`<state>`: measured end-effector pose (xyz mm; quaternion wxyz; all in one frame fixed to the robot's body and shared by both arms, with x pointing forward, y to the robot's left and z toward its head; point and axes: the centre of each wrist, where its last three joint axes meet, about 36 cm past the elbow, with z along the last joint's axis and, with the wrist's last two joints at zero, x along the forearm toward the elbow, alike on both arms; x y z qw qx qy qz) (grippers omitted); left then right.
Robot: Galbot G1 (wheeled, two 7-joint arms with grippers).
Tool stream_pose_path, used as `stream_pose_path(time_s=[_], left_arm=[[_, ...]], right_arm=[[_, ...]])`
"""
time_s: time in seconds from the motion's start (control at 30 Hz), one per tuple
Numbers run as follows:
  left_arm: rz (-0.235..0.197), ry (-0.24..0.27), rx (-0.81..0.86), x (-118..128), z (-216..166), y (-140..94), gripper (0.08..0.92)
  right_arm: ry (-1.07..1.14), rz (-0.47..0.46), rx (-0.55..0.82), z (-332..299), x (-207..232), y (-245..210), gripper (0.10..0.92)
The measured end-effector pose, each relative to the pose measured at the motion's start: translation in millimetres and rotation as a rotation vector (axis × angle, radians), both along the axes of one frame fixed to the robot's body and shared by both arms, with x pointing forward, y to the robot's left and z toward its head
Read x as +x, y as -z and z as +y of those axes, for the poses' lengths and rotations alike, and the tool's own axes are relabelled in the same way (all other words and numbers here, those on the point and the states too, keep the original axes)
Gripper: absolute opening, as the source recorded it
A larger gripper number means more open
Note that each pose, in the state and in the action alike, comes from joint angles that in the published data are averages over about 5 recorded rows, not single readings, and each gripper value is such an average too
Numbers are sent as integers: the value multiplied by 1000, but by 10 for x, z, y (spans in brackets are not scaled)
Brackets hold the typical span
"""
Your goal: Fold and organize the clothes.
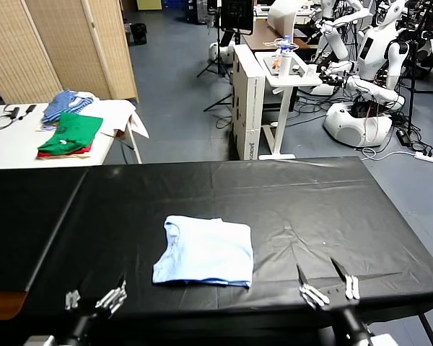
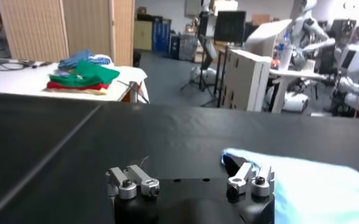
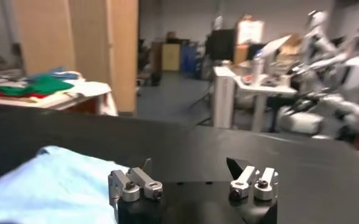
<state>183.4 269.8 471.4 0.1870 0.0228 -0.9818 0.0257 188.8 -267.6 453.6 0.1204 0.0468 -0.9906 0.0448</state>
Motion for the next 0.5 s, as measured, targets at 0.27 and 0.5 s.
stream_pose_path(time_s=[0.27, 0.5], left_arm=[[46, -1, 8, -124, -6, 7, 907], [67, 5, 5, -146, -7, 12, 907]], right_arm=[[74, 134, 9, 35, -347, -115, 907], [99, 206, 46, 106, -403, -215, 907]])
